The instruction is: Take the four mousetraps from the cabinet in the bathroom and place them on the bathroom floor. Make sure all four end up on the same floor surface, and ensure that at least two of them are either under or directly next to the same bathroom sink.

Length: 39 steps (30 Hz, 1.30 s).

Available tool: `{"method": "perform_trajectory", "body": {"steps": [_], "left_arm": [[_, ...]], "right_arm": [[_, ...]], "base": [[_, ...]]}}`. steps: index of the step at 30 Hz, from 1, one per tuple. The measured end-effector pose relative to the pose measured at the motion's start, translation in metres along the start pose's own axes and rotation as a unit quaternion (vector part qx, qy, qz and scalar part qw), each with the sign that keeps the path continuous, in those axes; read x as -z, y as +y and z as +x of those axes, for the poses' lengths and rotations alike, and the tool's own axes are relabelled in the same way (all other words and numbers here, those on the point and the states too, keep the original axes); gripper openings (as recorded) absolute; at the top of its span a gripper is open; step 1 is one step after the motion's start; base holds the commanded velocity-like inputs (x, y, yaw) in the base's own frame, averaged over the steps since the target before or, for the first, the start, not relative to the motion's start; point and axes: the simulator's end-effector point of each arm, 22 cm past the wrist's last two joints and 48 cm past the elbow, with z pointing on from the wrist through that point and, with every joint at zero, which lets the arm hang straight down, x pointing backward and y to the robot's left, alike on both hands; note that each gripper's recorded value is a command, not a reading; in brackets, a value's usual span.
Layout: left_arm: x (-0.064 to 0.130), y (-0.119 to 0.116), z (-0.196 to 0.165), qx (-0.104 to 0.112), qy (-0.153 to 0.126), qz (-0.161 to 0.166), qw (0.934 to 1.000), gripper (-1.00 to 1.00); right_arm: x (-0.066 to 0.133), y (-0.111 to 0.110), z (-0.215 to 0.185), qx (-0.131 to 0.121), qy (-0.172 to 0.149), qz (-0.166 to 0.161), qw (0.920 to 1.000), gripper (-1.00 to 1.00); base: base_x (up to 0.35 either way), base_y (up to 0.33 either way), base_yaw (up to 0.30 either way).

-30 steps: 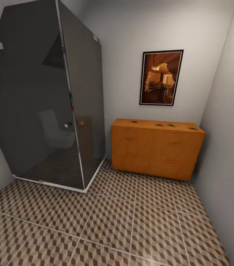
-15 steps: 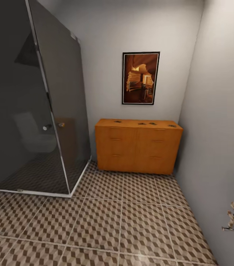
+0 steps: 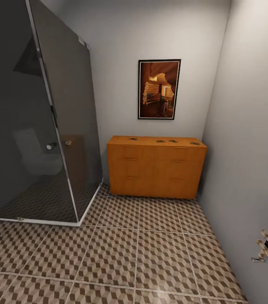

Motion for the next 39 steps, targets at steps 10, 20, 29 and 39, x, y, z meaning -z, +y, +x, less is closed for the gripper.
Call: {"method": "perform_trajectory", "body": {"steps": [10, 20, 29, 39], "left_arm": [[0.0, 0.0002, 0.0, 0.001, 0.0, 0.0, 1.0, 1.0], [0.0, 0.0004, -0.0001, 0.001, 0.0, -0.001, 1.0, 1.0], [0.0, 0.0005, 0.0, 0.001, 0.0, -0.001, 1.0, 1.0], [0.0, 0.0002, -0.0001, 0.001, 0.0, -0.001, 1.0, 1.0]], "right_arm": [[0.0, 0.001, -0.0006, 0.0, -0.001, -0.001, 1.0, 1.0], [0.0, 0.0011, -0.0007, 0.0, -0.001, 0.0, 1.0, 1.0], [0.0, 0.0011, -0.001, 0.0, -0.001, 0.0, 1.0, 1.0], [0.0, 0.001, -0.001, 0.0, -0.001, 0.0, 1.0, 1.0]], "base": [[0.0, 0.0, 0.0], [0.0, 0.0, 0.0], [0.0, 0.0, 0.0], [0.0, 0.0, 0.0]]}}
